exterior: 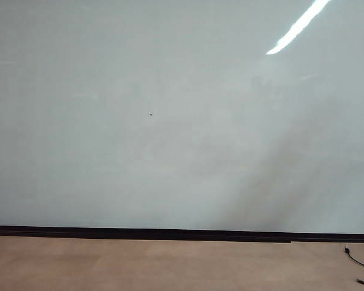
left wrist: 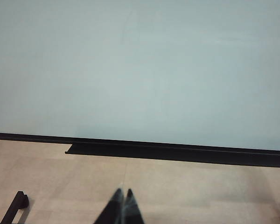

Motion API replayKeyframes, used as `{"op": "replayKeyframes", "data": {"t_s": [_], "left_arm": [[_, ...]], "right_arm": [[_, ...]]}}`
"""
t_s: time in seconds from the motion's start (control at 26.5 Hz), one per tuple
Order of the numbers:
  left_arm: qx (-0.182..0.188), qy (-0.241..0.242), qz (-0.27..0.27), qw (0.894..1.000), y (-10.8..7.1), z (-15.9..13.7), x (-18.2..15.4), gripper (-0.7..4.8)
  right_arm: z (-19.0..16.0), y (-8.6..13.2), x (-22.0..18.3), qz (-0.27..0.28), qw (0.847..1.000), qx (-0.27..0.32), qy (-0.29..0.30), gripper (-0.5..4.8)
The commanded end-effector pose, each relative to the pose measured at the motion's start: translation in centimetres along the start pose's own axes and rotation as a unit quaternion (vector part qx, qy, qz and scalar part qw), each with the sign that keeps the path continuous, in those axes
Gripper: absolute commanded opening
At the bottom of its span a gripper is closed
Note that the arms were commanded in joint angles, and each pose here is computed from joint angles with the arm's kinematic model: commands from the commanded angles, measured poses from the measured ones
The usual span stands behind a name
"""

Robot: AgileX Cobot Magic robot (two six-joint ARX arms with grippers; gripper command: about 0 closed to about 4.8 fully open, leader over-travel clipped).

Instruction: Pick up the pen on the shelf to the right of the whiteboard and write the letter A.

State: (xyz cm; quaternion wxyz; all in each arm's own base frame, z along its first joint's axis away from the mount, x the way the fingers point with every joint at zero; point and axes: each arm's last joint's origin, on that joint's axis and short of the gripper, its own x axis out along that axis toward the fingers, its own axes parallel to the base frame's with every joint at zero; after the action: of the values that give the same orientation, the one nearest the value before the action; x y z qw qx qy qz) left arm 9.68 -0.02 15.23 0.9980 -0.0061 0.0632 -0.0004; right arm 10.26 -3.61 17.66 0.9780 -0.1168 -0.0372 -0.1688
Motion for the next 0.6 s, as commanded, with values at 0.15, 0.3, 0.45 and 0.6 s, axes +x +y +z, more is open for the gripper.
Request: {"op": "replayKeyframes", "data": {"t_s": [0.15,0.3,0.45,0.6], "left_arm": [[0.002,-0.006,-0.002,1.0,0.0,0.2,0.0,-0.05],[0.002,-0.006,-0.002,1.0,0.0,0.2,0.0,-0.05],[0.002,-0.006,-0.002,1.0,0.0,0.2,0.0,-0.04],[0.002,-0.006,-0.002,1.0,0.0,0.2,0.0,-0.04]], "right_arm": [[0.1,-0.3,0.6,0.017,0.999,0.032,-0.004,3.75],[0.1,-0.4,1.5,0.027,0.998,0.047,-0.014,3.78],[0.0,-0.4,2.5,0.036,0.998,0.055,-0.015,3.79],[0.3,-0.4,4.4,0.066,0.996,0.056,-0.002,3.83]]}}
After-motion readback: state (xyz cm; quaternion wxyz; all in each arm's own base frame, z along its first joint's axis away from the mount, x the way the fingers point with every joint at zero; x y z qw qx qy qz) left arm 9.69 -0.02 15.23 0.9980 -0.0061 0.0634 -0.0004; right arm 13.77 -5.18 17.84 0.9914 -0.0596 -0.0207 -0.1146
